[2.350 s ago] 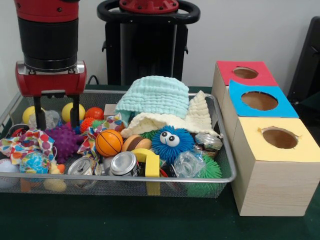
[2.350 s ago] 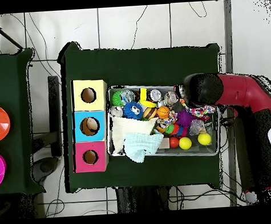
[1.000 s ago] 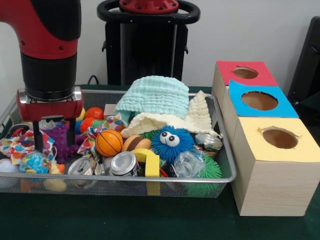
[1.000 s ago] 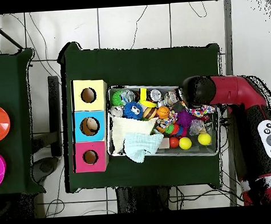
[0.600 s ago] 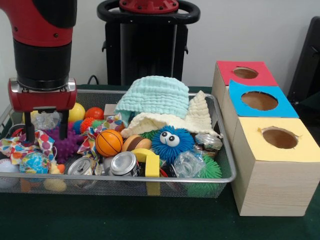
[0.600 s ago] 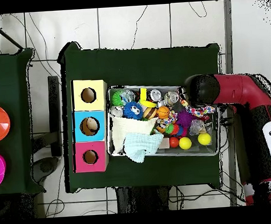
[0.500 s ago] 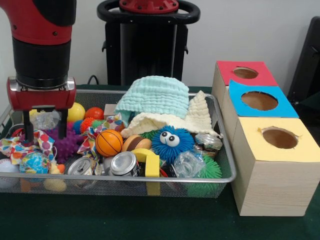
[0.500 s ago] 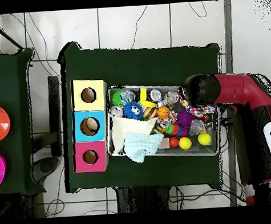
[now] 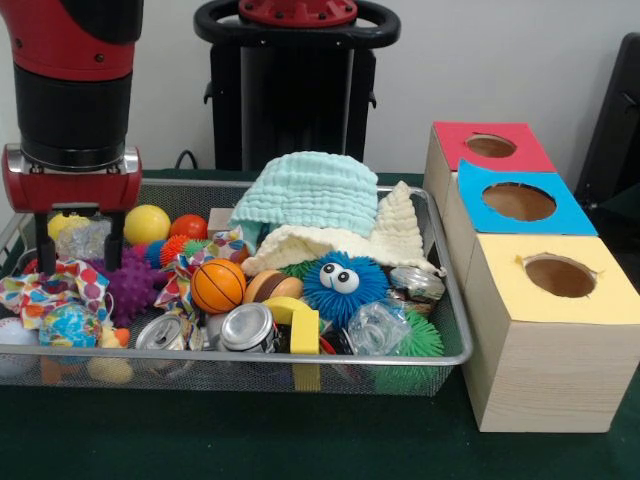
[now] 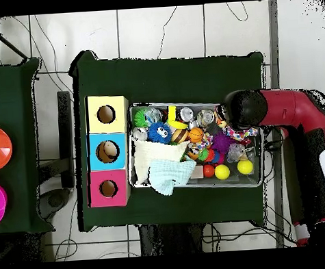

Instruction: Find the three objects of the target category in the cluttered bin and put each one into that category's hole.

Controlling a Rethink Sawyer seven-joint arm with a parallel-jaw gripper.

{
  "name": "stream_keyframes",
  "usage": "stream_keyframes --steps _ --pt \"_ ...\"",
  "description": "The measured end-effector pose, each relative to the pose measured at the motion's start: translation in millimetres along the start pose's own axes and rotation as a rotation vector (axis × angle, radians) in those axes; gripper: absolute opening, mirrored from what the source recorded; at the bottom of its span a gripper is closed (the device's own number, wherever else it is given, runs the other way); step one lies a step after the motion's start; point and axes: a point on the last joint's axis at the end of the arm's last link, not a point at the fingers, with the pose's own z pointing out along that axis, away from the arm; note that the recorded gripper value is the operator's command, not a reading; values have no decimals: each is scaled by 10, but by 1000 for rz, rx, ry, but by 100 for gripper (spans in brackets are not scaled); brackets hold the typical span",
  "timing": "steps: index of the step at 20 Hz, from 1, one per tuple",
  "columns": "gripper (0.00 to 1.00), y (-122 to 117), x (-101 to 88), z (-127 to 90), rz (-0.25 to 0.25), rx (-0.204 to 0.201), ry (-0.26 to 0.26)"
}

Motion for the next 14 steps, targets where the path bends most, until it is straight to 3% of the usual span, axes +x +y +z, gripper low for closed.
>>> stream_keyframes --steps 8,14 --pt "100 -41 144 147 -29 32 35" --pt "100 -18 247 333 -46 30 59"
